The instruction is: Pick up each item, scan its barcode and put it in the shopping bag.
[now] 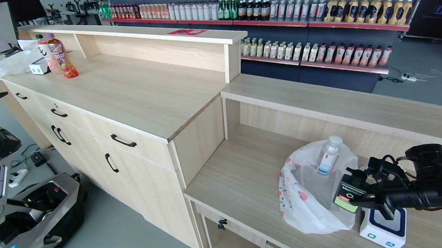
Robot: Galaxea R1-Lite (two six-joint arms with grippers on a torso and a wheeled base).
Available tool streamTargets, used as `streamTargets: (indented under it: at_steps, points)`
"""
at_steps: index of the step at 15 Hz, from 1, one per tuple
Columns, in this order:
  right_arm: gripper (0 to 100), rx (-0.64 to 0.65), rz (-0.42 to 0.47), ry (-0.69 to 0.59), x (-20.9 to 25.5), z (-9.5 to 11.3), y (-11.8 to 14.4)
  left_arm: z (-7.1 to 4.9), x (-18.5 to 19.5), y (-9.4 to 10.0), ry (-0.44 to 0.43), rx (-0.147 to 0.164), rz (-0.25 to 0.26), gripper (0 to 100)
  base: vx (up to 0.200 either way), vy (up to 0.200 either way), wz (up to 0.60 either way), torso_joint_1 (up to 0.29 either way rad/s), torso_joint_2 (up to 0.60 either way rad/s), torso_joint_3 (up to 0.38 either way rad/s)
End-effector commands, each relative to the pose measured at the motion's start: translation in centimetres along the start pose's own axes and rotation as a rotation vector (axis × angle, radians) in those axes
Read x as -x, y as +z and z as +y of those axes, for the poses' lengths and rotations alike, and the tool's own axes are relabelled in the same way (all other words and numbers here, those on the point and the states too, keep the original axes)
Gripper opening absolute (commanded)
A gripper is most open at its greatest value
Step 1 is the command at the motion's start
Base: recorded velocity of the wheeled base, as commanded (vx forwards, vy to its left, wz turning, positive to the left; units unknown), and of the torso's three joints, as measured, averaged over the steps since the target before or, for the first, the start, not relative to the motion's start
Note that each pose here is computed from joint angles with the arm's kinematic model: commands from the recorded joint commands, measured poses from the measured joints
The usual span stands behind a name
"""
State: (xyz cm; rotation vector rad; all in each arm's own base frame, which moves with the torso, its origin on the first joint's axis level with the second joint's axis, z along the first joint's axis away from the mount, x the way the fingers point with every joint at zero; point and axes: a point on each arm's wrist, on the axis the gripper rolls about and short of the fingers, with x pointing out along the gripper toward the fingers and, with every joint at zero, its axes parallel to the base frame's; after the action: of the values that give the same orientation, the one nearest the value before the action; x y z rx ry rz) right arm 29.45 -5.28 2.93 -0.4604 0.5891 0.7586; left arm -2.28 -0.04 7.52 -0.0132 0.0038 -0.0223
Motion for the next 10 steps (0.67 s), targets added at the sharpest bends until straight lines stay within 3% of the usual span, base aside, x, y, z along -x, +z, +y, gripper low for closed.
streamTargets:
  at_steps: [1, 10]
  points:
    - [0, -0.01, 0.009, 0.025, -1.6, 0.0, -1.3, 0.0, 0.0, 0.0, -0.001, 0.001, 0.001, 100, 0.0, 0.0, 0.0, 0.0, 0.0, 0.0]
    - [0, 0.02, -0.063, 0.089, -4.8, -0.6, -2.5, 0.0, 0.0, 0.0, -0.001, 0.001, 0.001, 100, 0.0, 0.0, 0.0, 0.0, 0.0, 0.0]
